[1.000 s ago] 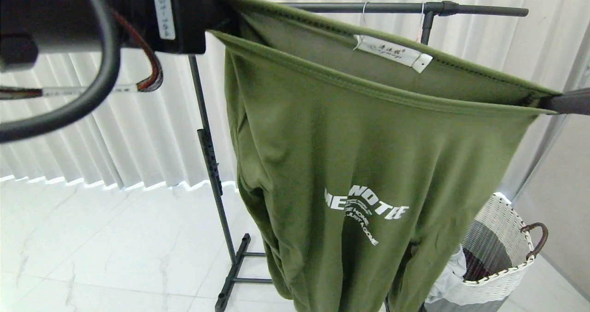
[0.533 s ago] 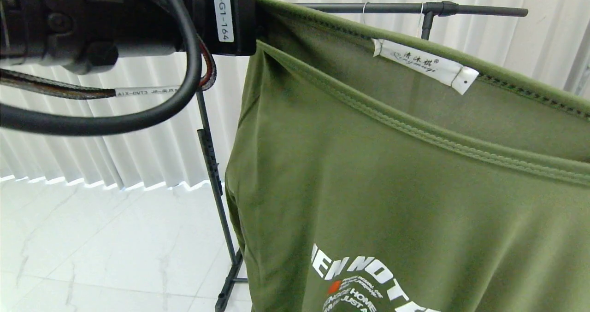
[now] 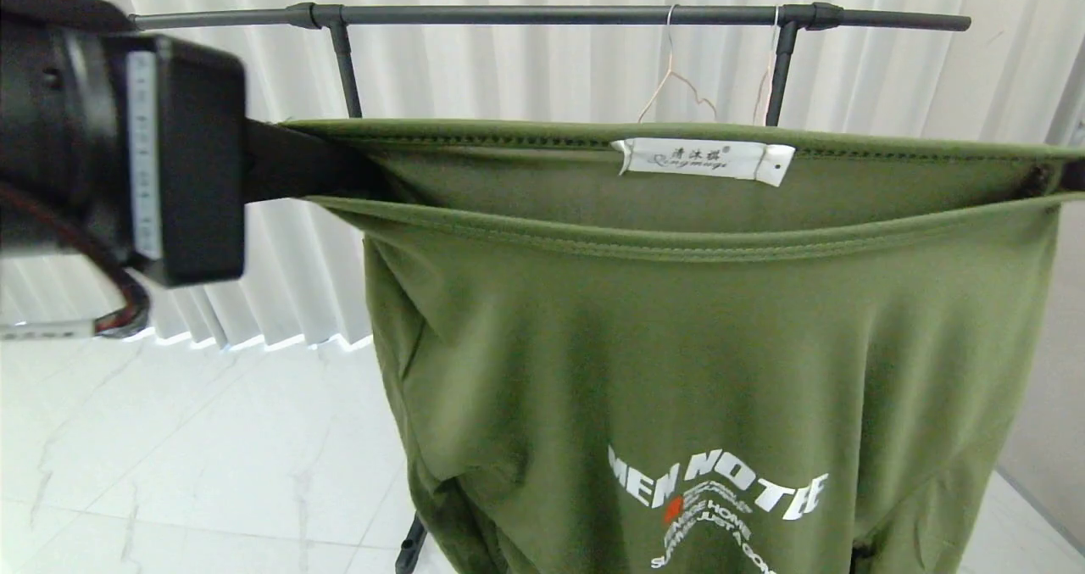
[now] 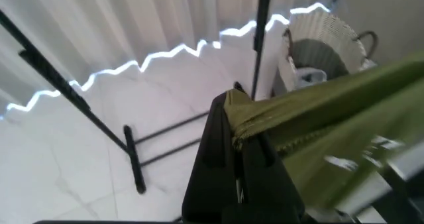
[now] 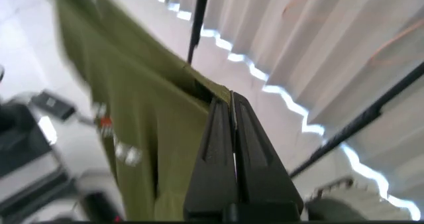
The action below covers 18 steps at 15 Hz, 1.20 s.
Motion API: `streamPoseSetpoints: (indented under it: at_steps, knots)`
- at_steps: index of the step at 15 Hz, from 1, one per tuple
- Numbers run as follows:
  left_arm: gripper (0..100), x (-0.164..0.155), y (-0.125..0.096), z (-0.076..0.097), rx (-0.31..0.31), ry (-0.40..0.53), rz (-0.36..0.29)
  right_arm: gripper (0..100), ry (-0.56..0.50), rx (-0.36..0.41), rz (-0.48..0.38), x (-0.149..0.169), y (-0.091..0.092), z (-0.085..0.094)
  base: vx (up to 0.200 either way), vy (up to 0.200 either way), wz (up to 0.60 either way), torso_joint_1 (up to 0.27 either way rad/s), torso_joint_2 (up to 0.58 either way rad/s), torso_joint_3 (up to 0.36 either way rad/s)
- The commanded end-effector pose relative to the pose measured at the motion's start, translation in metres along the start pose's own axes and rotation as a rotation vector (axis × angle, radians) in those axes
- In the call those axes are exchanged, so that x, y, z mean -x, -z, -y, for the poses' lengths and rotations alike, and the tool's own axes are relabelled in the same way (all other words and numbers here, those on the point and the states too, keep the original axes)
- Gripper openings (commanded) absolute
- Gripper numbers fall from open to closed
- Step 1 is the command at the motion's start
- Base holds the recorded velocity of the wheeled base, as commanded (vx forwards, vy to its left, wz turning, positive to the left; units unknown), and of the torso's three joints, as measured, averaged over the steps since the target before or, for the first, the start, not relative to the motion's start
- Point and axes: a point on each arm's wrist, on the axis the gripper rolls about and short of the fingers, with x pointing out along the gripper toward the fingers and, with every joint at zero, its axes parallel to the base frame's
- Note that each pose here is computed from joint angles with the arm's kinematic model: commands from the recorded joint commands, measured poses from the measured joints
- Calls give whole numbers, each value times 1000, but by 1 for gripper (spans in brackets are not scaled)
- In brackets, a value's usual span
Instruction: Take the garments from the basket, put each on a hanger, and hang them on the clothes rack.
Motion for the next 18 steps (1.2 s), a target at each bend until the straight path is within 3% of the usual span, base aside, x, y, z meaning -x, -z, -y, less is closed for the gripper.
streamPoseSetpoints:
  at_steps: [1, 3, 4, 8, 9, 11, 13, 15, 18]
  knots:
    - [0, 40, 7, 4, 43, 154, 26, 0, -4, -2, -18, -36, 4, 6, 0, 0, 0, 0, 0, 0]
    - [0, 55, 11, 21, 69, 310, 18, 0, -2, 5, 15, -50, -1, 8, 0, 0, 0, 0, 0, 0]
    - [0, 57, 12, 25, 67, 339, 14, 0, 1, 7, 24, -53, -3, 9, 0, 0, 0, 0, 0, 0]
    - [0, 58, 13, 25, 59, 343, 13, 0, 31, 1, 11, -48, 0, 12, 0, 0, 0, 0, 0, 0]
    - [0, 57, 11, 23, 48, 328, 21, 0, 77, -8, 2, -44, 0, 17, 0, 0, 0, 0, 0, 0]
    - [0, 43, 3, 9, -6, 187, 43, 0, 152, -23, 7, -32, -7, 27, 0, 0, 0, 0, 0, 0]
    - [0, 26, 3, -6, -62, 52, 18, 0, 165, -50, -38, -20, -3, 26, 0, 0, 0, 0, 0, 0]
    - [0, 18, 11, -5, -40, 62, -24, 0, 154, -81, -95, -16, 14, 21, 0, 0, 0, 0, 0, 0]
    - [0, 17, 10, -5, -31, 65, -16, 0, 152, -83, -100, -16, 18, 20, 0, 0, 0, 0, 0, 0]
